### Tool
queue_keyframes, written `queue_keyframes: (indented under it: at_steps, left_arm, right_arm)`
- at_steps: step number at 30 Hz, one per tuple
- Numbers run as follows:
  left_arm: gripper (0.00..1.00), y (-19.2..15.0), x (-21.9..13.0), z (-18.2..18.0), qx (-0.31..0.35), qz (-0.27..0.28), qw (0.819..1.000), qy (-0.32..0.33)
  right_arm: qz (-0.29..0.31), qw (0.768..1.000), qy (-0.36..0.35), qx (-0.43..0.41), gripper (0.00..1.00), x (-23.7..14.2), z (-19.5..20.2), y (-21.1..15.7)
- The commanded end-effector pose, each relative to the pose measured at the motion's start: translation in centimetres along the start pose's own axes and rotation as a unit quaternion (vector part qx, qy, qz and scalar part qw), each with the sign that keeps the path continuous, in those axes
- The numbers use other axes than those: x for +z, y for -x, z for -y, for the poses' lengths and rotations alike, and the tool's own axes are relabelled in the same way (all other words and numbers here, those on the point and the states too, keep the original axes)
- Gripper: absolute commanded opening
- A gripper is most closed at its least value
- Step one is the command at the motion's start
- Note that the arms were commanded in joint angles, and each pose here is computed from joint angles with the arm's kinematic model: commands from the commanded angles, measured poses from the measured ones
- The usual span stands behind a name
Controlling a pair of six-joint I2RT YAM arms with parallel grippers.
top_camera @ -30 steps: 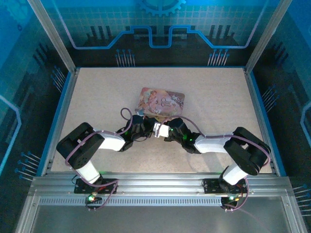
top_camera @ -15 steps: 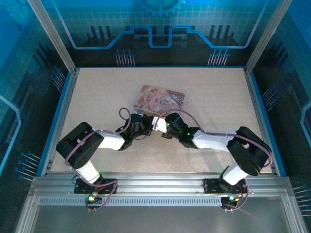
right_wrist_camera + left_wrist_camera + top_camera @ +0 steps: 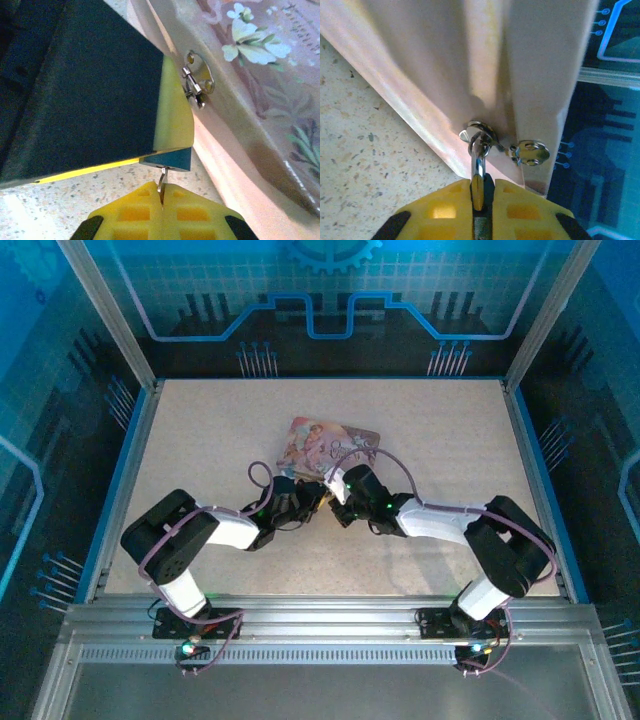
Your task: Unlock a padlock with a key
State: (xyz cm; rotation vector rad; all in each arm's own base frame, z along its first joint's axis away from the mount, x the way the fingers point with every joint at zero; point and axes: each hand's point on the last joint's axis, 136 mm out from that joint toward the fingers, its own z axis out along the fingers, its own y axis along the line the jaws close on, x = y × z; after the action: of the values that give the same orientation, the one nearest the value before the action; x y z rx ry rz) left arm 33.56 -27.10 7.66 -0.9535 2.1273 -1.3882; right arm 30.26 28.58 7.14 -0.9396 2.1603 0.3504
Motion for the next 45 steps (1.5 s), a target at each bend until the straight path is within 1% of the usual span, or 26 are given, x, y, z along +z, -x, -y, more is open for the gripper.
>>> queue_keyframes:
  at_steps: [1,6,9,13,16,17,22,23,25,28,31,37,38,41,45]
  left_arm:
    - [0.22,-1.4,-0.2,1.7,0.030,-0.022,0.999,-0.031]
    - [0.39,-0.9,-1.2,1.1,0.046,-0.012,0.999,-0.011]
    - [0.47,0.1,-2.7,0.6,0.071,0.008,0.997,0.020]
    - [0.55,2.4,-5.5,1.2,0.110,0.048,0.991,0.052]
    - [0.60,4.6,-7.6,1.5,0.124,0.072,0.987,0.071]
    - [0.63,5.4,-8.3,1.5,0.126,0.078,0.986,0.078]
    - [0.81,9.3,-10.1,1.8,0.145,0.086,0.979,0.114]
    - [0.85,10.0,-10.0,2.0,0.152,0.082,0.978,0.118]
    - [0.88,10.7,-9.3,2.8,0.166,0.061,0.978,0.113]
    - [0.90,10.6,-7.0,4.5,0.191,0.003,0.977,0.097]
    - [0.90,10.8,-4.5,5.0,0.198,-0.035,0.975,0.099]
    - [0.91,13.9,-1.7,3.7,0.237,-0.017,0.957,0.168]
    - [0.91,14.2,-1.1,3.6,0.236,-0.022,0.957,0.167]
    - [0.87,14.5,0.6,2.9,0.235,-0.037,0.955,0.174]
    - [0.83,14.8,1.5,1.1,0.236,-0.047,0.950,0.198]
  right_arm:
    - [-0.014,0.998,0.012,0.054,0.00,0.9,0.3,-1.7]
    - [-0.013,0.997,0.010,0.075,0.00,1.1,0.7,-2.9]
    - [-0.012,0.996,0.016,0.083,0.00,1.1,0.7,-3.3]
    - [-0.006,0.995,0.030,0.093,0.00,0.7,0.5,-3.4]
    - [-0.006,0.991,0.046,0.124,0.00,0.3,0.6,-3.7]
    - [0.005,0.989,0.052,0.136,0.00,0.1,0.8,-3.4]
    - [0.011,0.980,0.075,0.182,0.00,-0.8,1.5,-3.7]
    - [0.009,0.979,0.080,0.187,0.00,-0.8,1.6,-3.9]
    - [0.003,0.977,0.085,0.197,0.00,-0.8,1.6,-4.4]
    - [-0.002,0.973,0.092,0.210,0.00,-0.8,1.7,-4.9]
    - [-0.001,0.970,0.093,0.225,0.00,-0.8,2.0,-5.2]
    - [0.003,0.965,0.098,0.245,0.00,-1.1,2.6,-5.1]
    - [0.004,0.964,0.099,0.246,0.00,-1.1,2.6,-5.1]
    - [0.004,0.963,0.103,0.248,0.00,-1.2,2.7,-5.1]
    - [0.006,0.962,0.105,0.252,0.00,-1.4,2.8,-5.1]
